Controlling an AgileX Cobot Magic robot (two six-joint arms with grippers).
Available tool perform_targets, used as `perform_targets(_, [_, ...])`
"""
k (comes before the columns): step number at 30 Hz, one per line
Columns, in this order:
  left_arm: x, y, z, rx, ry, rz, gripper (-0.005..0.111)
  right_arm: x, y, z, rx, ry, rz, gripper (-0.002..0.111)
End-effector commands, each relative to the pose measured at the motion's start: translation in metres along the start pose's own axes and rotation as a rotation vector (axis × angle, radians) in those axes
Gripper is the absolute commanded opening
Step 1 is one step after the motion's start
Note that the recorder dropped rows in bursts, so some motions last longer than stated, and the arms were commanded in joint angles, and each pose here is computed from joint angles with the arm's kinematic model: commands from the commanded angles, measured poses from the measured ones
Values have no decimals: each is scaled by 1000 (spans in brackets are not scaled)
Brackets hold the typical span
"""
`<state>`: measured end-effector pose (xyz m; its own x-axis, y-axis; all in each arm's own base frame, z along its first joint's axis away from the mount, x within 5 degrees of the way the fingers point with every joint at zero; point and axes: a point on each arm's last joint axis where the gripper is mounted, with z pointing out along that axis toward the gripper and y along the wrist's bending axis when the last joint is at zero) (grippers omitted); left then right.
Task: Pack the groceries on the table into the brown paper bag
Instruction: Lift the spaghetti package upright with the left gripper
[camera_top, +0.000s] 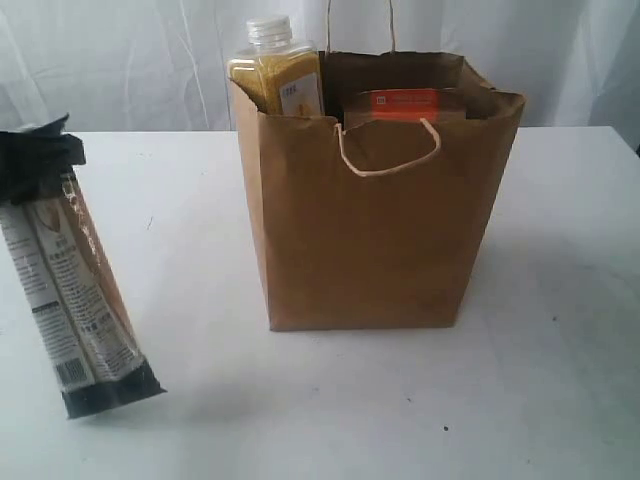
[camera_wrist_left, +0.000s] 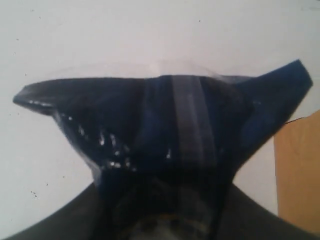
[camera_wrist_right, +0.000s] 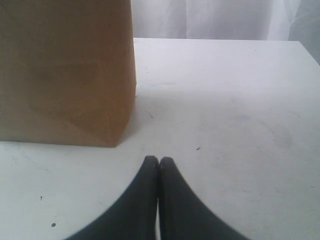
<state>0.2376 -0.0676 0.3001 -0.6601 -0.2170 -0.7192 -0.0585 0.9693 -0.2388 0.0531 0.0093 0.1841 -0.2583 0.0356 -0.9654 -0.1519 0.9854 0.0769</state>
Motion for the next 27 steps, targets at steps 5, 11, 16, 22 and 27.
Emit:
perform_targets(5, [-33,-1,-86,116,-306,-15,0,1,0,0,3,-4,4,0])
perform_targets(11, [-54,-3,-151,234,-542,-40,0,1,0,0,3,-4,4,0])
perform_targets(16, [-65,-5,-185,314,-646,-79,0,1,0,0,3,-4,4,0])
perform_targets(22, [-75,-14,-206,446,-775,-85,0,1,0,0,3,-4,4,0])
perform_targets(27, [-79,-24,-210,522,-804,-76,0,1,0,0,3,-4,4,0])
